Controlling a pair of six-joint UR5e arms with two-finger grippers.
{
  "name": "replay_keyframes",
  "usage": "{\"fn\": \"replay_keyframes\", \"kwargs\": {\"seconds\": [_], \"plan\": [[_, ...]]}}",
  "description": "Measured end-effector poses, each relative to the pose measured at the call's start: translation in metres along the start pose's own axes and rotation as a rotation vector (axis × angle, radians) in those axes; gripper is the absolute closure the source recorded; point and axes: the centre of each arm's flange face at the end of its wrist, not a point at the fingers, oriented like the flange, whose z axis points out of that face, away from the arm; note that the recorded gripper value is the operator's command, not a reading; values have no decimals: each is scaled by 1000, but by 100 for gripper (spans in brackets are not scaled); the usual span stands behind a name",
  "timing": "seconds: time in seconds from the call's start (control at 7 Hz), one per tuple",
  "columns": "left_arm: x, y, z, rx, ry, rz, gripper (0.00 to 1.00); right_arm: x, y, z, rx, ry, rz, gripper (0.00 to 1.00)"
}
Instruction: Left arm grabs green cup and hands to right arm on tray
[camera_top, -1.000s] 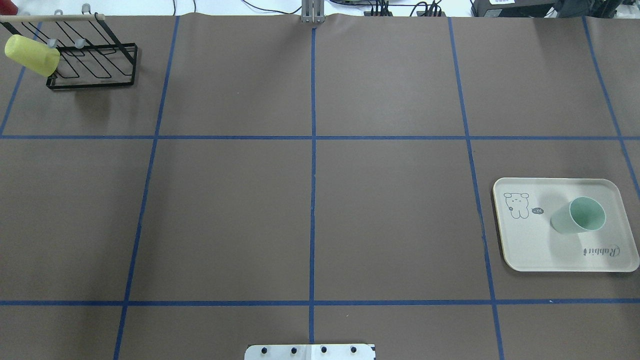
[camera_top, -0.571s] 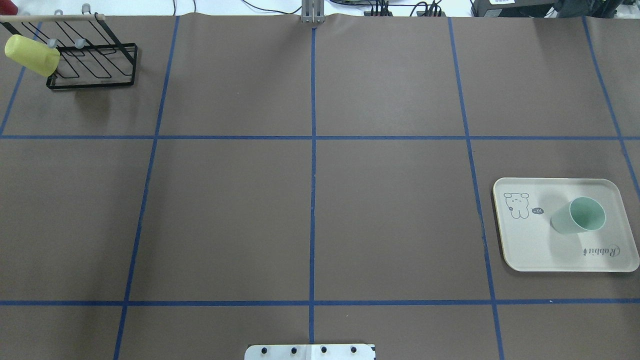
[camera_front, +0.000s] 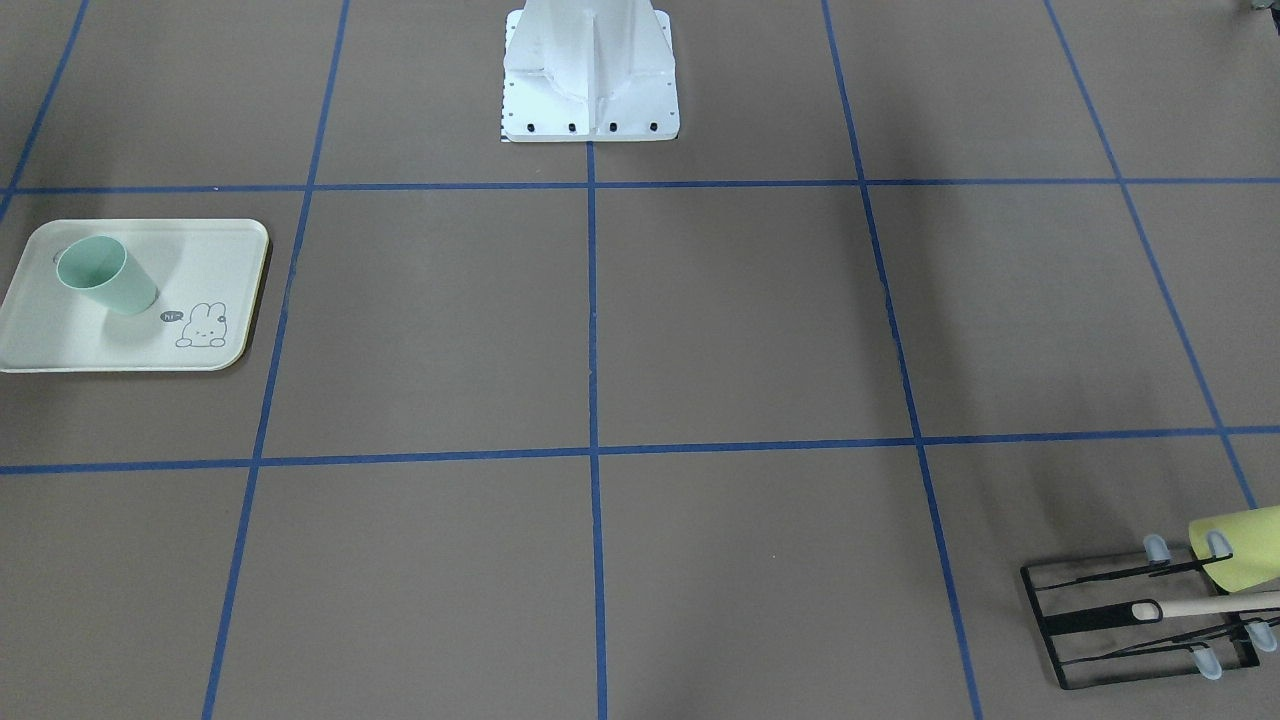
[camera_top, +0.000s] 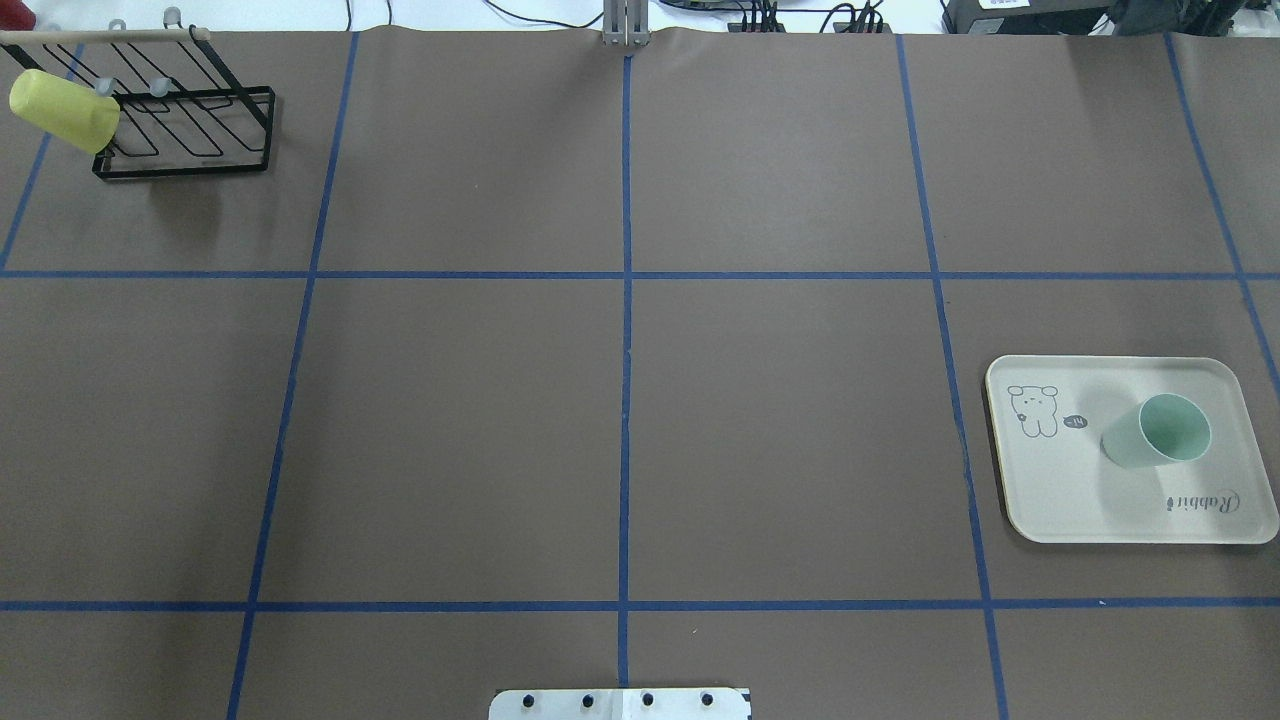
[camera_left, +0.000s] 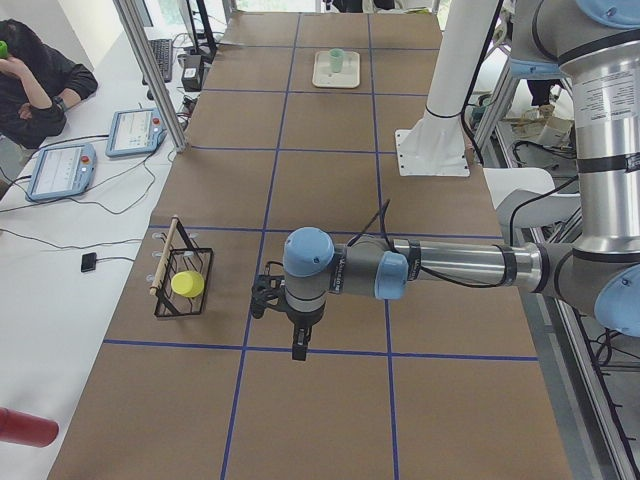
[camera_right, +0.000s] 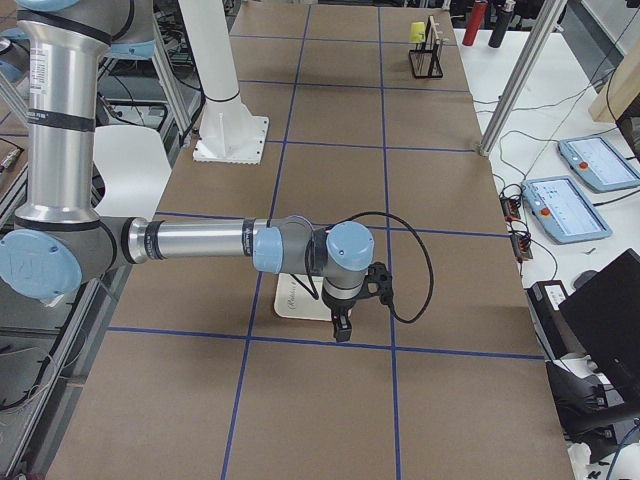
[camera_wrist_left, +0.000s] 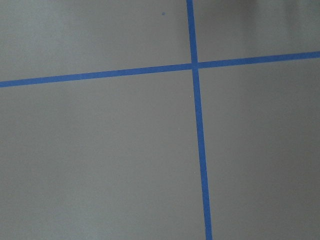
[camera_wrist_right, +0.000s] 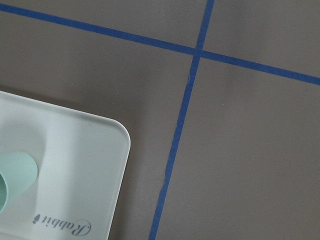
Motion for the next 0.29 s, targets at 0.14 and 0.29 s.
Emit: {"fn": "replay_keyframes", "kwargs": {"seconds": [0.14, 0.29], "plan": [[0, -1, 0, 1, -1, 1, 0, 0, 0, 0, 1, 0, 0, 1], [0, -1, -1, 2, -1, 2, 0, -1, 0, -1, 1, 0, 0, 1]]}}
